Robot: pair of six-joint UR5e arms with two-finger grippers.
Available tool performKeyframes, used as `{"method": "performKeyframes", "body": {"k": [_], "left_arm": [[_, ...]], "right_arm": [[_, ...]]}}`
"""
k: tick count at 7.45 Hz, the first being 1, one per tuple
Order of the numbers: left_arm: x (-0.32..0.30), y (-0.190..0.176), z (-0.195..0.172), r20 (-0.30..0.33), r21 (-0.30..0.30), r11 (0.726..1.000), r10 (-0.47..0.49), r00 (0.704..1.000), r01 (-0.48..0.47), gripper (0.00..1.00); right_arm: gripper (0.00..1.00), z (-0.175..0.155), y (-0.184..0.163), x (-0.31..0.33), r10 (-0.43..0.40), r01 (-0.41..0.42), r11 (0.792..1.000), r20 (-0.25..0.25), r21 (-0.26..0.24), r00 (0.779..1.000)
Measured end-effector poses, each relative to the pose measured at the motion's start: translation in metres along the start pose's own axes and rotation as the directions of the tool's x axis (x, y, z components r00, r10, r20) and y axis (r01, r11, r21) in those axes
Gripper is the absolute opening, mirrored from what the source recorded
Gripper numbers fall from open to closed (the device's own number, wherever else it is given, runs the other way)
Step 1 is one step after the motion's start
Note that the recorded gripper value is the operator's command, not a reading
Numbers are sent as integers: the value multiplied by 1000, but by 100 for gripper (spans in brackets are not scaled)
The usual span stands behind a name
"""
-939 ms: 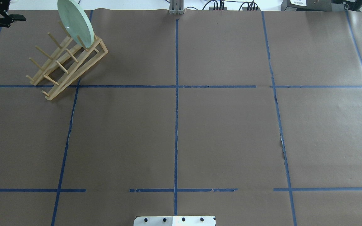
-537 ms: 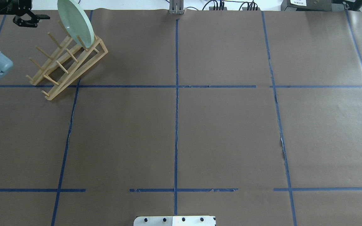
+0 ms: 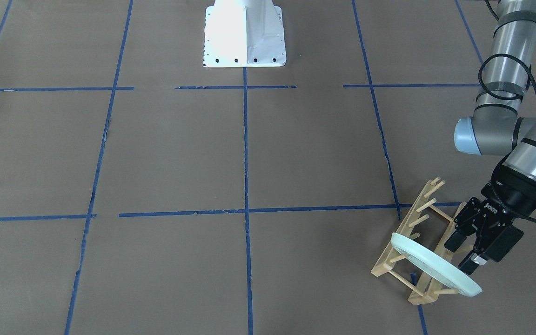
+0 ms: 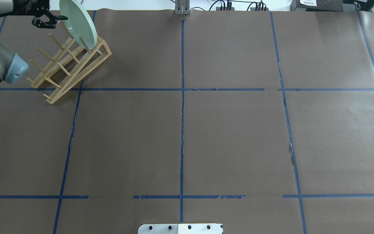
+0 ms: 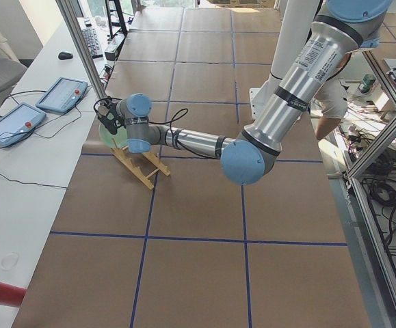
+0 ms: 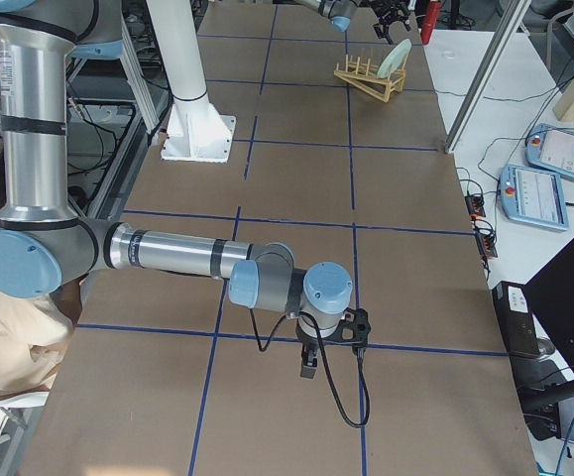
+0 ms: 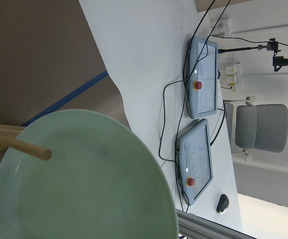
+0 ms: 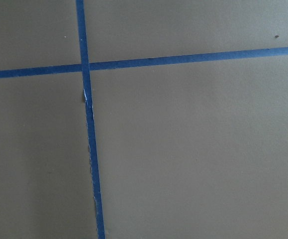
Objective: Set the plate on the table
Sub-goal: 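Move the left gripper toward the pale green plate in the wooden rack, then close the left gripper on the plate rim and lift it from the rack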
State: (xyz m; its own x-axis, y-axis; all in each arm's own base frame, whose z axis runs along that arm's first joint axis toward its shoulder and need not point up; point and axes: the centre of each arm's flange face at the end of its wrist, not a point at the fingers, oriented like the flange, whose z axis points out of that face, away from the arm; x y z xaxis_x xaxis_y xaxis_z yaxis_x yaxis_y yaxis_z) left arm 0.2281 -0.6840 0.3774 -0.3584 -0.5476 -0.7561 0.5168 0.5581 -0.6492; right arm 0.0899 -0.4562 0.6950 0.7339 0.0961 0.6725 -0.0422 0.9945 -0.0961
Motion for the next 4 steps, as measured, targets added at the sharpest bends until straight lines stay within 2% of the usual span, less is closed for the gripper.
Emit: {"method": "performKeyframes", "body": {"k": [4], "left_arm": [[6, 4, 2, -7, -1, 1000, 3, 1000, -3, 45]], "right_arm": [[100, 0, 0, 0, 0, 0, 1000, 0, 0, 1000]]}}
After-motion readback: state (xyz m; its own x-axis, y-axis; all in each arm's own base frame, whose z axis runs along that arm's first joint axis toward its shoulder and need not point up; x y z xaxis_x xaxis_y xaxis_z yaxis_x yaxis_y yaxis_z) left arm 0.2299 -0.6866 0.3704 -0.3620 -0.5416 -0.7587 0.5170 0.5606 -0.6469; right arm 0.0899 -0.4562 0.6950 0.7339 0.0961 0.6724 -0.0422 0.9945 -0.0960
